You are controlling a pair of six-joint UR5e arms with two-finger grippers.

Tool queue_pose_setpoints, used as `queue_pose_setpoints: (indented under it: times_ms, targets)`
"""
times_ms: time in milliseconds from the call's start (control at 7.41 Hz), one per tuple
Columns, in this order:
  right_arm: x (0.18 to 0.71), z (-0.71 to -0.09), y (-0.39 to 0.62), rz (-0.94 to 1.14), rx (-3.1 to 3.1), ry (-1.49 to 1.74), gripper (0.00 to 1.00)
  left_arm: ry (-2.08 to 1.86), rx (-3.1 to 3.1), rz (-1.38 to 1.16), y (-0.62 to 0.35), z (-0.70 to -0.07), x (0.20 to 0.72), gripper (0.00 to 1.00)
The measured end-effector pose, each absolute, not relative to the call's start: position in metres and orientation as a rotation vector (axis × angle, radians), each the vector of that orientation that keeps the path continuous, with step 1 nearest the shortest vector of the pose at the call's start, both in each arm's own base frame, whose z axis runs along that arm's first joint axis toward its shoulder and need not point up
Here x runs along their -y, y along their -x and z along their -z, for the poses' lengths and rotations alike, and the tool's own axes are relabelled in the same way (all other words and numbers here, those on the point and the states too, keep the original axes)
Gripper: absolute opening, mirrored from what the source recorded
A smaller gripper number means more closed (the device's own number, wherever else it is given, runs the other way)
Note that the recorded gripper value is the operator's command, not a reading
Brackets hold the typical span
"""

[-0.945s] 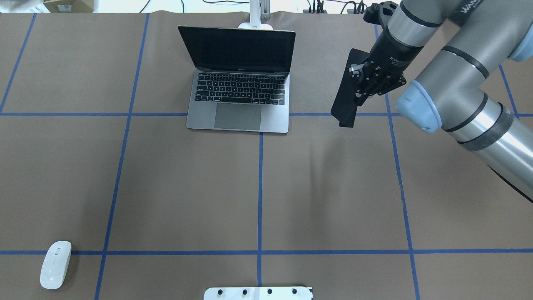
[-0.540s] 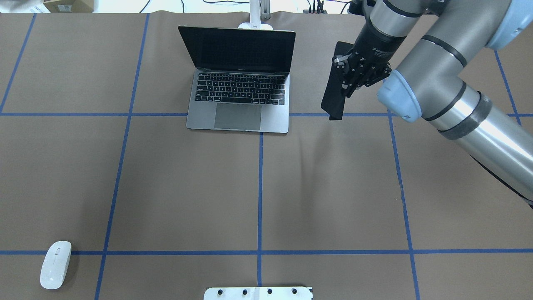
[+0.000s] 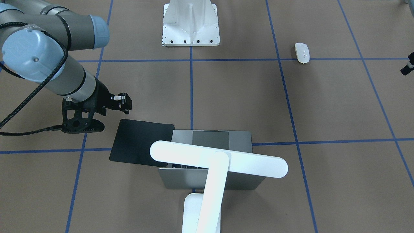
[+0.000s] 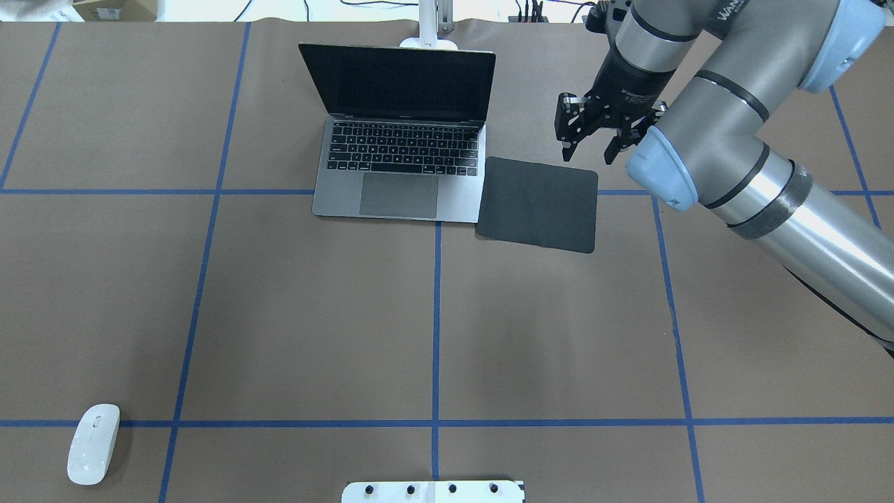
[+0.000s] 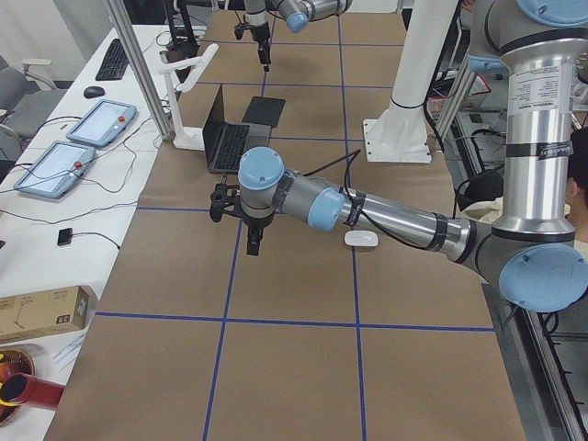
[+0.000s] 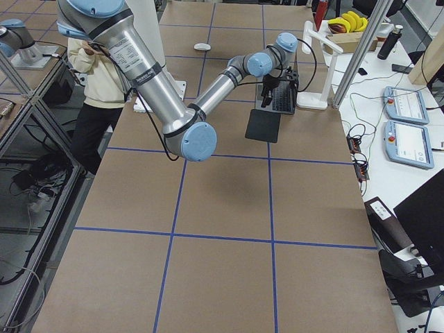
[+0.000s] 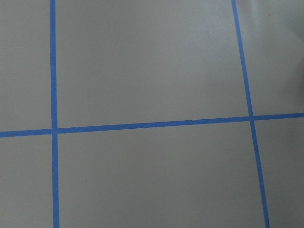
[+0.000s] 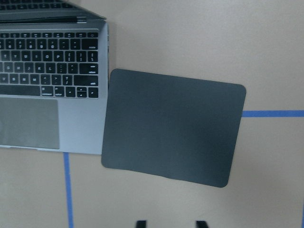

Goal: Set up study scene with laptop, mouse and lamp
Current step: 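Raise the right gripper away while the left gripper reaches toward the white mouse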

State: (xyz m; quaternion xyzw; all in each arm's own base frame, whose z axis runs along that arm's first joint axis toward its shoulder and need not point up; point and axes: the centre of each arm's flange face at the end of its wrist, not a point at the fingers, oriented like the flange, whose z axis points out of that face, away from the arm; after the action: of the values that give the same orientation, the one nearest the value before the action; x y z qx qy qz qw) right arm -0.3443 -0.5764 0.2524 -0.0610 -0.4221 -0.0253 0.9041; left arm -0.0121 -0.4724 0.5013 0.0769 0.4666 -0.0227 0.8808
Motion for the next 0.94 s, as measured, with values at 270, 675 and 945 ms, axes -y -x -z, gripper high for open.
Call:
queue_pose_setpoints:
  times_ms: [270, 675, 945]
  targets:
    - [0.576, -0.3, 0.333, 0.038, 0.801, 0.128, 1.0, -0.09, -0.973, 0.153, 0.009, -0.5, 0.469, 1.0]
    - [0.582, -0.397, 0.265, 0.119, 0.67, 0.076, 1.0, 0.009, -0.954, 0.223, -0.036, -0.488, 0.458, 1.0]
    - [0.581, -0.455, 0.206, 0.222, 0.612, 0.072, 1.0, 0.057, -0.898, 0.188, -0.077, -0.496, 0.446, 1.0]
